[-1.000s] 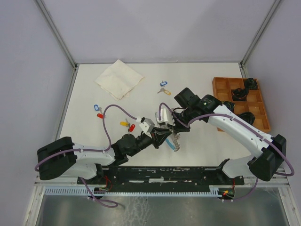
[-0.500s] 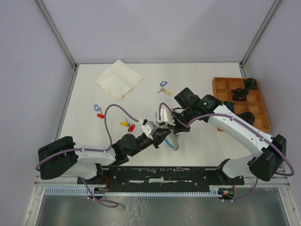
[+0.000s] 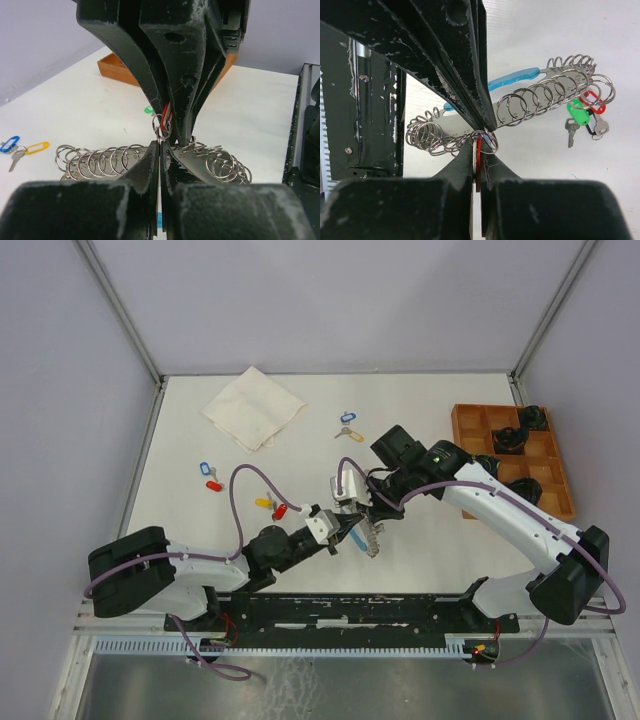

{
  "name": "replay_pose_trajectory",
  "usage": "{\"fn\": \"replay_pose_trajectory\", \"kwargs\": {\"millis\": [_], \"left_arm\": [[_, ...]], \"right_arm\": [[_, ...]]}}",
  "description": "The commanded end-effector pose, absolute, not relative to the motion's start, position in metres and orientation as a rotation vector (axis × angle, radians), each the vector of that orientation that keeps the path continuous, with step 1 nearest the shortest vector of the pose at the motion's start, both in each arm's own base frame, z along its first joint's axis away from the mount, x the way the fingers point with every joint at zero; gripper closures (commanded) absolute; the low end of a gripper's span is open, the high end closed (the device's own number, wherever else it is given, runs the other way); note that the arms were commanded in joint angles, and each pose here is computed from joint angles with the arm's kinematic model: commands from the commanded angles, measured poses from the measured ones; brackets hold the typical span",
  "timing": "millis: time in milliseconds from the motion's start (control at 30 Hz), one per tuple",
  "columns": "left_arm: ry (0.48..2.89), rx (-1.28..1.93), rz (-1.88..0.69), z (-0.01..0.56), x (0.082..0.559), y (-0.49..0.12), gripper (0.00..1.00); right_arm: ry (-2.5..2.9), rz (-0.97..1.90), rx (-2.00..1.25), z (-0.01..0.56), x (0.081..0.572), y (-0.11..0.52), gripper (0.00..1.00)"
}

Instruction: Remove the keys from the keyring

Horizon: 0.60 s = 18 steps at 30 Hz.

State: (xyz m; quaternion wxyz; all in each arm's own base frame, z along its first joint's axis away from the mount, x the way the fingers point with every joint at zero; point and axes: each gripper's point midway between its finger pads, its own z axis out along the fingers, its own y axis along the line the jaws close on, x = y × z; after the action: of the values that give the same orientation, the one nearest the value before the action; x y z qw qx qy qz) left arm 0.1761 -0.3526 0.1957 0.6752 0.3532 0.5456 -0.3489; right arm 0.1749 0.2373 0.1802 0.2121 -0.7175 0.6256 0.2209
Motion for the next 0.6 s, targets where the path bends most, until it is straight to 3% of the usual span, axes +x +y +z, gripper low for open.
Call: {"fn": "replay_pose_trajectory", "kwargs": {"millis": [0, 567], "left_arm": [[1.135, 0.793, -0.681, 0.211, 0.185, -0.344, 0.97], [1.012, 0.872, -0.648, 0.228, 0.174, -0.328, 0.97]], "right_arm": [[1.655, 0.588, -1.972, 0.207, 0.179, 0.241, 0.99], [1.621, 0.463, -2.237, 0.213, 0.184, 0.217, 0.98]]}}
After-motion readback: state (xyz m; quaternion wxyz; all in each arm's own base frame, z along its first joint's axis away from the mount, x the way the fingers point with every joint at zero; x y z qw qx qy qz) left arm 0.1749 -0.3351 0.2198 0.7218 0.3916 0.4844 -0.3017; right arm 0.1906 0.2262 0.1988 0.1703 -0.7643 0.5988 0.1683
